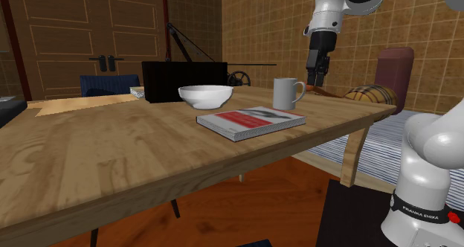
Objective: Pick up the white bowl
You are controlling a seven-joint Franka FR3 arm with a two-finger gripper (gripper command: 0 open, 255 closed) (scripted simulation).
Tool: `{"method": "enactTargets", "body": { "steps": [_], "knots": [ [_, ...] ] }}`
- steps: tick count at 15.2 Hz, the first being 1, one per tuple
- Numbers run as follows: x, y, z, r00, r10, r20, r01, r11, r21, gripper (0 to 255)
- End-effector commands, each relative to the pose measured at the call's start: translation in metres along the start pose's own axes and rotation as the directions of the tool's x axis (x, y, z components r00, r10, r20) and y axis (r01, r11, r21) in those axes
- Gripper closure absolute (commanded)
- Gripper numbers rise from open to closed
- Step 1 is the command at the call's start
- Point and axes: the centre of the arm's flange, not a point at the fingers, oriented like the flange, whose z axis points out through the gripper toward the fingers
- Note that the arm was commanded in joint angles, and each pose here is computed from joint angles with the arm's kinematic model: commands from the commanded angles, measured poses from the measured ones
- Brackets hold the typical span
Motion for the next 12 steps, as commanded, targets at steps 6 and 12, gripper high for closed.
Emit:
{"method": "enactTargets", "body": {
  "steps": [6, 12],
  "knots": [
    [0.063, -0.016, 0.002, 1.0, 0.003, -0.003, -0.003, 1.0, 0.005, 0],
    [0.139, -0.035, 0.004, 1.0, 0.006, -0.008, -0.006, 1.0, 0.01, 0]
  ]
}}
